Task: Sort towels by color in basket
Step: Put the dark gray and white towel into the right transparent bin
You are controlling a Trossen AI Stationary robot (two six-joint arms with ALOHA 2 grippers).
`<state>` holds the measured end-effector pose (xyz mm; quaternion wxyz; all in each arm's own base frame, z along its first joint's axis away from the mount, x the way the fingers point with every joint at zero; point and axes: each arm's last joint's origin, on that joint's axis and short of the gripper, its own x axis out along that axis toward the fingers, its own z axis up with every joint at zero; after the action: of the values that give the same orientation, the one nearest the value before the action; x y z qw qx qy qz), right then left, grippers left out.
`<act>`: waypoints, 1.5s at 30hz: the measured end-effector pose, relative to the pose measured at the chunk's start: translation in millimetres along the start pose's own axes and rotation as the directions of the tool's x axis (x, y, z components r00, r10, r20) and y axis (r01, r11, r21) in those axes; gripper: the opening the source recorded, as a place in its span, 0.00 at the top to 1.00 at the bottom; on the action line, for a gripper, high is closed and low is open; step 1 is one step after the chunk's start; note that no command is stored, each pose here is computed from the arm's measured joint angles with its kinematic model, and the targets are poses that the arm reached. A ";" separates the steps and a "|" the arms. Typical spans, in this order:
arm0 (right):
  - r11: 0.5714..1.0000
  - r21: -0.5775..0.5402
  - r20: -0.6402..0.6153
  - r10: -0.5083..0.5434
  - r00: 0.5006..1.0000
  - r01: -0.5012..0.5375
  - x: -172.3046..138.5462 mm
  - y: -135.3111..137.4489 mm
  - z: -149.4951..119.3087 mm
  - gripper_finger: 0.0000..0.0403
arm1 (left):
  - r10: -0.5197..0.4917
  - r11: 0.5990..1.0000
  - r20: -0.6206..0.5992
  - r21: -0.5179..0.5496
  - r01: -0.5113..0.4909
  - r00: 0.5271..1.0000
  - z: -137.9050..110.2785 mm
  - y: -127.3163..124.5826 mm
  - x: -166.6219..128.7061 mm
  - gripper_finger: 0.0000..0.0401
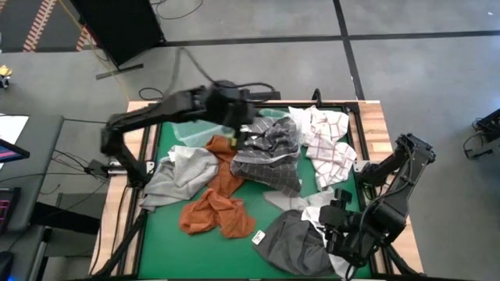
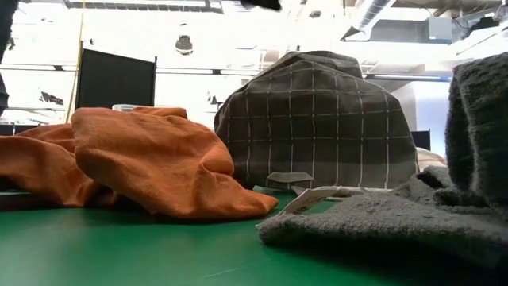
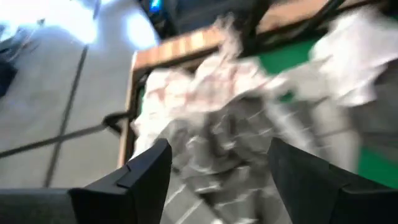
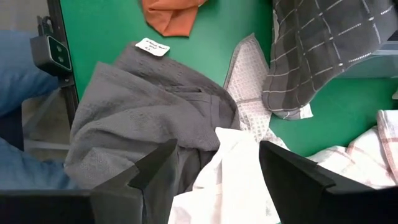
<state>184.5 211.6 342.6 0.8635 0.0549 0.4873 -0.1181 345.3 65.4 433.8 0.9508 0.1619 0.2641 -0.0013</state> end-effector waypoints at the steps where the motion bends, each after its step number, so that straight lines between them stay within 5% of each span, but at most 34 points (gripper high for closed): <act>1: 1.000 -0.002 0.000 0.000 1.000 0.000 0.0 0.0 0.0 0.38 | -0.044 0.999 0.017 -0.003 0.044 0.999 2.6 -4.9 -10.7 0.36; 8: 1.000 -0.012 0.017 -0.012 1.000 0.012 0.0 -0.5 0.6 0.38 | -0.303 0.942 -0.091 0.126 0.312 0.949 -1.5 -69.2 -37.2 0.37; 17: 1.000 -0.002 0.024 0.001 1.000 -0.001 0.2 0.7 1.6 0.38 | -0.164 0.936 -0.229 0.271 0.225 0.960 -36.4 -136.4 13.8 0.37; 27: 1.000 0.006 0.048 0.005 0.999 -0.005 0.2 2.0 2.8 0.38 | -0.084 0.970 -0.095 0.221 0.103 0.992 -68.1 -139.6 53.1 0.22; 36: 1.000 -0.004 0.071 -0.008 0.997 0.008 0.2 1.6 3.5 0.38 | 0.081 0.984 -0.106 0.168 -0.062 0.991 -87.4 -126.8 73.8 0.12; 45: 1.000 -0.011 0.084 -0.015 0.996 0.016 0.1 1.4 3.9 0.38 | -0.005 0.998 -0.163 0.065 0.016 0.987 -108.1 -116.2 103.9 0.13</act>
<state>188.1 212.1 344.5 0.8825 0.0410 0.4518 -0.1240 370.2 -2.7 258.5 0.9201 0.1917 0.3415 -0.0019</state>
